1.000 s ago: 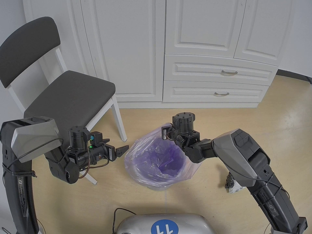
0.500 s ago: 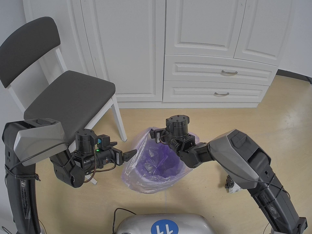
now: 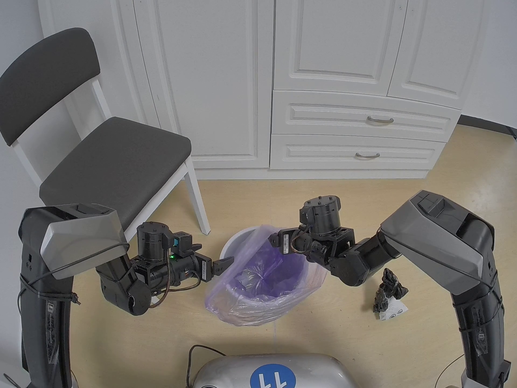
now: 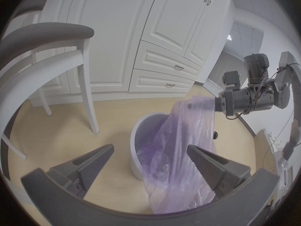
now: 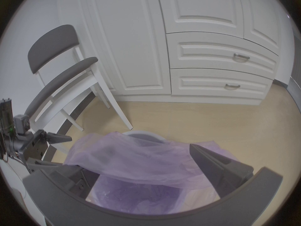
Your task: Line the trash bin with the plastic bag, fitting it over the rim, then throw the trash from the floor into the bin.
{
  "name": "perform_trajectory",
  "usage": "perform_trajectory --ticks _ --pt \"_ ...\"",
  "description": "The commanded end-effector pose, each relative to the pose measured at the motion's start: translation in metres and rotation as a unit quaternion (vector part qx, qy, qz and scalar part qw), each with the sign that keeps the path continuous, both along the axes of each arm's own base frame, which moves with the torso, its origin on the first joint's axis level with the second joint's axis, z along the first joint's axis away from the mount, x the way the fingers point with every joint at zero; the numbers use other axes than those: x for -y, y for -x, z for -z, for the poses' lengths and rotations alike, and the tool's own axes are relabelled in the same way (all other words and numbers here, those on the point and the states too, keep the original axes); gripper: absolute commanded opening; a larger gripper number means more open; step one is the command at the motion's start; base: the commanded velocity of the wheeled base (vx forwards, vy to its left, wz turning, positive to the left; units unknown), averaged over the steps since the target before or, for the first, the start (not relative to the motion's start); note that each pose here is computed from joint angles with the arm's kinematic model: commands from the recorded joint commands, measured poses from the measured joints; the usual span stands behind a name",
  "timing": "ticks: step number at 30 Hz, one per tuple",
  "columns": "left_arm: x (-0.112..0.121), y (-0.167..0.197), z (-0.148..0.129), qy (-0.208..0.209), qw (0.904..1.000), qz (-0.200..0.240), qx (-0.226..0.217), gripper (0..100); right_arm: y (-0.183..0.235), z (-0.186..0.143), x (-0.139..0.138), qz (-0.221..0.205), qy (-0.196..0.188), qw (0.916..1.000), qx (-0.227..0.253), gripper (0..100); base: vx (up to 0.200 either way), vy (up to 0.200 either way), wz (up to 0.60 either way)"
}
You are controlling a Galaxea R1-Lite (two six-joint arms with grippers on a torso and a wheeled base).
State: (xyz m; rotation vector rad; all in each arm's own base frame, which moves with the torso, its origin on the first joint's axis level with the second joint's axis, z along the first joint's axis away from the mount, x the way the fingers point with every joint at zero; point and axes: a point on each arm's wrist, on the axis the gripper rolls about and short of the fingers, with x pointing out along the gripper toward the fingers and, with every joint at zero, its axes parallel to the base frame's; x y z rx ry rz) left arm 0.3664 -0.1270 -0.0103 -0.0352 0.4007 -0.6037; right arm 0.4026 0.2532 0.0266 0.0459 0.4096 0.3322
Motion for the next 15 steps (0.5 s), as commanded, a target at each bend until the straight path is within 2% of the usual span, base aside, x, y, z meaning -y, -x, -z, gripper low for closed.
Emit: perform_trajectory --ticks 1,4,9,13,14,15 --pt "0.007 -0.004 0.008 -0.006 0.9999 0.009 -0.002 100 -0.026 -0.008 -0.013 0.036 -0.104 0.9935 0.03 100 0.0 0.0 0.0" --pt "0.01 -0.006 0.005 -0.008 0.9998 0.014 -0.008 100 -0.043 -0.005 -0.021 0.053 -0.153 0.9861 0.039 100 0.0 0.0 0.0" --pt "0.019 -0.013 0.0 -0.007 0.9997 0.023 -0.001 100 -0.06 0.006 -0.04 0.049 -0.2 0.9766 0.063 100 0.0 0.0 0.0" --pt "0.023 -0.012 -0.009 -0.005 0.9996 0.028 0.005 100 -0.065 0.012 -0.055 0.038 -0.216 0.9726 0.076 100 0.0 0.0 0.0" --pt "0.023 -0.011 -0.009 -0.005 0.9996 0.028 0.005 100 -0.065 0.013 -0.056 0.038 -0.215 0.9729 0.075 100 0.0 0.0 0.0" --pt "0.02 -0.01 -0.016 -0.004 0.9997 0.023 0.011 100 -0.061 0.028 -0.061 0.034 -0.202 0.9768 0.061 100 0.0 0.0 0.0"
